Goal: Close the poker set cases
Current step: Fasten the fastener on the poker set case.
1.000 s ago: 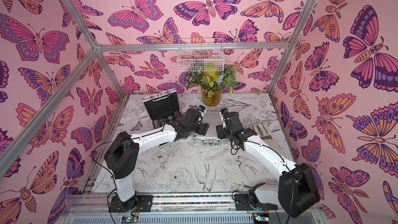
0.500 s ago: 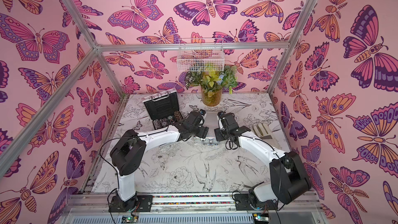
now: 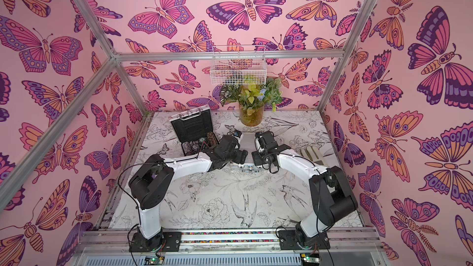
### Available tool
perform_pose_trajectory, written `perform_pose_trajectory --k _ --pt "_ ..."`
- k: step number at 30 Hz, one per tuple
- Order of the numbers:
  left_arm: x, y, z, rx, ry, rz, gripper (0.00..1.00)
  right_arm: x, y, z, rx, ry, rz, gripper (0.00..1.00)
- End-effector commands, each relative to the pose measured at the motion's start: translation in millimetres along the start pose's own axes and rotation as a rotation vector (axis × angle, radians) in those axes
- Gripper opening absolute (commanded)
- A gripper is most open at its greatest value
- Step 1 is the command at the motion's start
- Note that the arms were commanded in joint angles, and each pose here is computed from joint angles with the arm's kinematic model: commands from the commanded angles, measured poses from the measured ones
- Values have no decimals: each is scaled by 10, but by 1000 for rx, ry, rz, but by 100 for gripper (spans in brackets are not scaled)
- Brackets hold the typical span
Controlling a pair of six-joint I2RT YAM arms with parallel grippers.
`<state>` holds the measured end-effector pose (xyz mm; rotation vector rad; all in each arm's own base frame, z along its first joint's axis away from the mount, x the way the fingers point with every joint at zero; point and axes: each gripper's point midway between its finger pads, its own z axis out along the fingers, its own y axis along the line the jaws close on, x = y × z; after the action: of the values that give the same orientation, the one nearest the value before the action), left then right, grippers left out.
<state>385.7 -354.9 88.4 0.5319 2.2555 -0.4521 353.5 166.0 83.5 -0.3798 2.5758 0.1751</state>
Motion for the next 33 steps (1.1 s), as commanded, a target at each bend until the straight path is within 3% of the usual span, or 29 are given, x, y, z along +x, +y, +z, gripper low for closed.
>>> perform_pose_trajectory --k 1,7,16,24,33 --pt "1066 367 91 -80 323 -60 84 443 18 121 -12 177 -37 66" --pt "1189 458 58 -83 345 -90 84 265 158 8 -91 106 -162 66" --pt "1293 527 44 -66 385 -105 84 214 355 -79 -130 66 -503 67" --pt "1398 552 39 -56 435 -104 83 462 266 95 -105 197 -534 66" --pt "1009 419 -57 -7 352 -92 84 683 182 284 -78 309 -566 66"
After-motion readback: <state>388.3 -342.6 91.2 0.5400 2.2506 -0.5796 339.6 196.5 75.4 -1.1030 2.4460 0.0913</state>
